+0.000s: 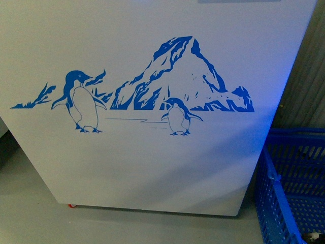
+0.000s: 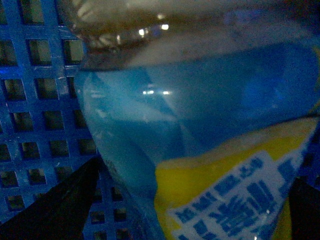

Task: Put drink in fridge

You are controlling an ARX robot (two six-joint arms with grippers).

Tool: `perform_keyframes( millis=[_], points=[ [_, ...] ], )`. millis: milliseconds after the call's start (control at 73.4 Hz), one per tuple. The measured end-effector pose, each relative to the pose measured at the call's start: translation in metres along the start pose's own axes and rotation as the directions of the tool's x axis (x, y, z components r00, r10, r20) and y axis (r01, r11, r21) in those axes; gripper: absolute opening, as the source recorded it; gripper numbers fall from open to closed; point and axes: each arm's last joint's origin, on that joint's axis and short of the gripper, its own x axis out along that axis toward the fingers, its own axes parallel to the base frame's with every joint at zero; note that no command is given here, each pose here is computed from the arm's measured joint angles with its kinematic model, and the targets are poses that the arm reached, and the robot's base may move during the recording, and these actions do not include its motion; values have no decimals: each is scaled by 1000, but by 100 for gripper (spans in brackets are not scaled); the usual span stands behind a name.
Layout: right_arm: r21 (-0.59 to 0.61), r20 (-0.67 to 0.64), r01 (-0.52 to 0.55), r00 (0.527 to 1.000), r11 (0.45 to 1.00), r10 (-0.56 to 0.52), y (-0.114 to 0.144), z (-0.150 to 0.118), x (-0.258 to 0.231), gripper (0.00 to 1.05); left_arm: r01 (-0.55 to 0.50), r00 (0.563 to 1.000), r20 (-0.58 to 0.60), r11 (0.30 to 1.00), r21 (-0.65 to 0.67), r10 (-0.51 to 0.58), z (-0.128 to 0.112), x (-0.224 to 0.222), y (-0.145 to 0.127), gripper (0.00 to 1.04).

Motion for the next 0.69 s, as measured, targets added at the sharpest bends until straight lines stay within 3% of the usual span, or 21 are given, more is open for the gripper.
perform_keyframes(
  millis=[204,354,545,695],
  points=[
    [14,1,-32,999,999,32,-5,5,0,54,0,1000,0,1000,0,0,0,0,0,97],
    [26,57,-19,998,999,17,-8,18,-10,41,0,1000,0,1000,0,0,0,0,0,97],
    [66,177,-8,984,998,-4,-19,31,-56,38,0,1000,0,1000,0,0,0,0,0,97],
    [83,296,-56,955,995,29,-23,40,-125,37,0,1000,0,1000,0,0,0,0,0,97]
  ],
)
